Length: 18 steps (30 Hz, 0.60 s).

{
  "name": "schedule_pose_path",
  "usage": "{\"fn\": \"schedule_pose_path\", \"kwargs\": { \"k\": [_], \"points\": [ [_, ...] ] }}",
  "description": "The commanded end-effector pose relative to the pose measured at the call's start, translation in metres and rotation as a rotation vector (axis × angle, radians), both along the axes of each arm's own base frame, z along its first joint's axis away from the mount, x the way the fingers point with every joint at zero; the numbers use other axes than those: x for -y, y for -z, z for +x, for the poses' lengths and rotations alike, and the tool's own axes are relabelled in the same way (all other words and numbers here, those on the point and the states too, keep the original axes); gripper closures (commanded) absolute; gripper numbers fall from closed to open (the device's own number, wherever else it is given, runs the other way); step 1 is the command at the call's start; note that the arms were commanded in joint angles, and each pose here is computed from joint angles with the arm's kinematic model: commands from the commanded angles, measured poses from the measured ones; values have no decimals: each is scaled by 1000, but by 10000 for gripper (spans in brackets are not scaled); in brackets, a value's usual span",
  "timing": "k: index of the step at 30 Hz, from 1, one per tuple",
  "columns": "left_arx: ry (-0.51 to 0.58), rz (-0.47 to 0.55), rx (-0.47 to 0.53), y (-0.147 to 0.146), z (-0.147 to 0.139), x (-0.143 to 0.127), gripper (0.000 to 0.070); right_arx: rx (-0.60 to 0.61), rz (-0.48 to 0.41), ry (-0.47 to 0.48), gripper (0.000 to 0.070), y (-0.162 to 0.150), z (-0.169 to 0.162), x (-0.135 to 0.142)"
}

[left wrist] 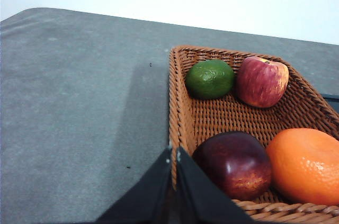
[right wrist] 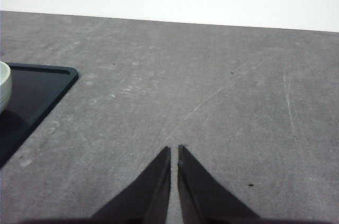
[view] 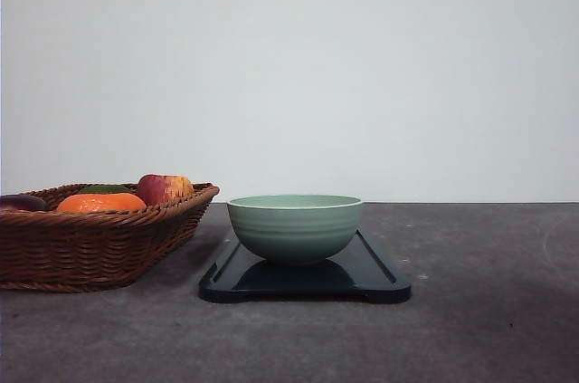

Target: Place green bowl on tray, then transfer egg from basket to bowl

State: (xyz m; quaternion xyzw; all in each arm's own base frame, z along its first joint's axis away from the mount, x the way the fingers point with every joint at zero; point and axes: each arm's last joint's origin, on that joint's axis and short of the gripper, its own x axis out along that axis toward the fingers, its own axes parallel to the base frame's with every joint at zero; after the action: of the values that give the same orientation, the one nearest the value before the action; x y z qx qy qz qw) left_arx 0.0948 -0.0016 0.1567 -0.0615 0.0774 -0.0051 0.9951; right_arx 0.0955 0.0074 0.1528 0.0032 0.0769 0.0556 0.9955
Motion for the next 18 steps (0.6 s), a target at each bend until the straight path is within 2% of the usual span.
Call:
{"fn": "schedule_pose_path", "kwargs": {
  "k": [1, 18],
  "points": [
    [-3, -4, -24, 7, 1, 0, 700, 4, 11, -1, 683, 1, 0, 0],
    [-3, -4, -24, 7, 1, 0, 700, 4, 11, -1, 683, 1, 0, 0]
  ]
}}
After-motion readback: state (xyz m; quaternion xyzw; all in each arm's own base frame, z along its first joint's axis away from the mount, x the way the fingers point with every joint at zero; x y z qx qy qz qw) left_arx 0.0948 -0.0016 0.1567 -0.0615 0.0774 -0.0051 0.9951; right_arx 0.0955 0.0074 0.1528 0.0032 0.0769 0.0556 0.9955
